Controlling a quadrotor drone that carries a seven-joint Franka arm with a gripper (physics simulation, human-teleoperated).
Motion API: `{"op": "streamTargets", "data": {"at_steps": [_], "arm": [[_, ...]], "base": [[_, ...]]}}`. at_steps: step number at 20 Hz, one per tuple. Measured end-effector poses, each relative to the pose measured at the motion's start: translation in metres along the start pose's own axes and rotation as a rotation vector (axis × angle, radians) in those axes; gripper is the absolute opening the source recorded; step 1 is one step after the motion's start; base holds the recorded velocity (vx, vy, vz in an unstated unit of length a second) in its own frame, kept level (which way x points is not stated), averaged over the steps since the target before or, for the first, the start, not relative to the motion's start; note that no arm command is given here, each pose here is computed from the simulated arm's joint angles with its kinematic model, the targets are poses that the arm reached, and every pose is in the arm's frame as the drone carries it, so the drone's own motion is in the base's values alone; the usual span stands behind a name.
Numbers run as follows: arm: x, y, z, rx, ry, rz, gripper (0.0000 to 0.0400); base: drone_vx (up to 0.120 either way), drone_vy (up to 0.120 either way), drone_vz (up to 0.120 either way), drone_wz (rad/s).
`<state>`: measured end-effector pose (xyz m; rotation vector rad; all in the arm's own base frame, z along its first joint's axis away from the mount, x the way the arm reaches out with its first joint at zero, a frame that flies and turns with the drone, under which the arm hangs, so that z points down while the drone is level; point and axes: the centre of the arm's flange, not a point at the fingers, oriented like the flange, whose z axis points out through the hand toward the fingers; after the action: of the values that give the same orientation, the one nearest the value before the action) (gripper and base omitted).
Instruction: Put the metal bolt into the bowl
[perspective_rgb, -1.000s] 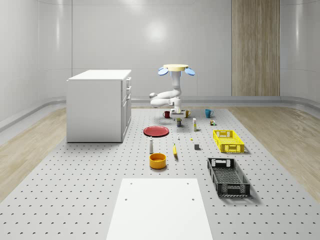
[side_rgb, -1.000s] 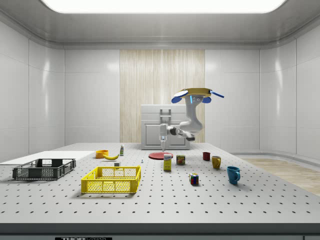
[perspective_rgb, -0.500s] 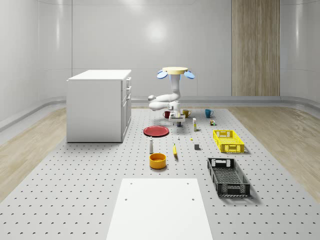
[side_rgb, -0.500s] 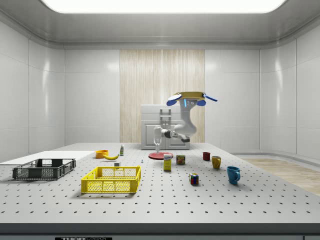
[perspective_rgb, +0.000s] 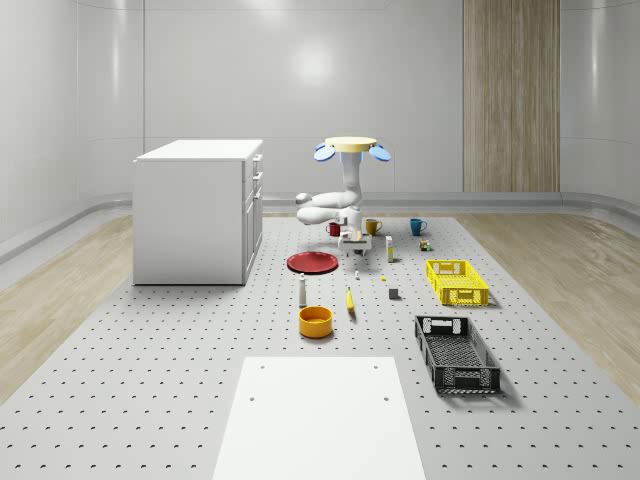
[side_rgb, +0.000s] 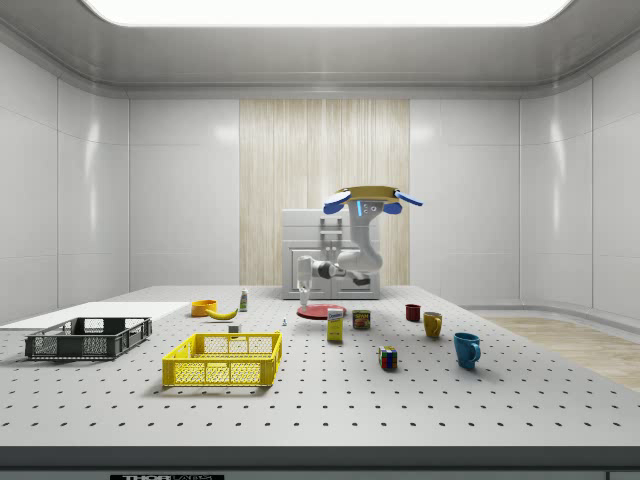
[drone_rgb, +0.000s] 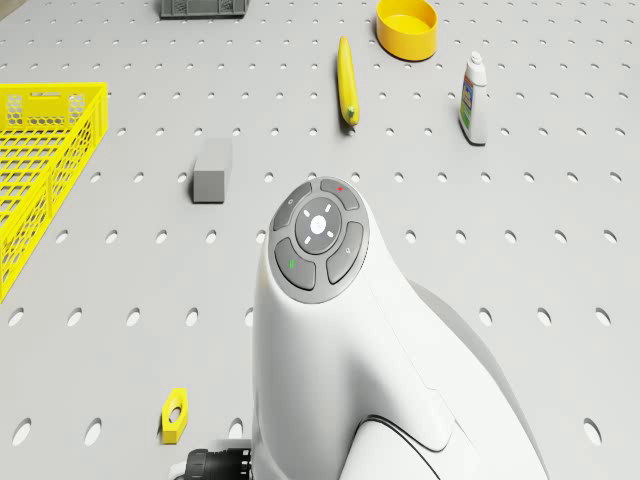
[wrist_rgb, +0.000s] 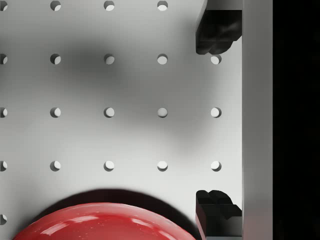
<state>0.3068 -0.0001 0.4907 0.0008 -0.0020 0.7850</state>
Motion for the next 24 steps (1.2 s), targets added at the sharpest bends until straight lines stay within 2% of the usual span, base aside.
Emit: {"op": "streamTargets", "data": {"at_steps": [3, 14, 16, 20, 24], "arm": [[0.0000, 0.0000, 0.0000, 0.000, 0.000, 0.000, 0.0400], [0.0000, 0.0000, 0.0000, 0.000, 0.000, 0.000, 0.0400], [0.0000, 0.0000, 0.0000, 0.000, 0.000, 0.000, 0.0400], [0.0000, 0.0000, 0.0000, 0.000, 0.000, 0.000, 0.0400], [0.0000, 0.0000, 0.0040, 0.000, 0.000, 0.000, 0.0400]], "base": [[0.120, 0.000, -0.107, 0.000], [0.120, 0.000, 0.000, 0.000], [0.000, 0.000, 0.000, 0.000], [0.090, 0.000, 0.000, 0.000], [0.000, 0.000, 0.000, 0.000]]}}
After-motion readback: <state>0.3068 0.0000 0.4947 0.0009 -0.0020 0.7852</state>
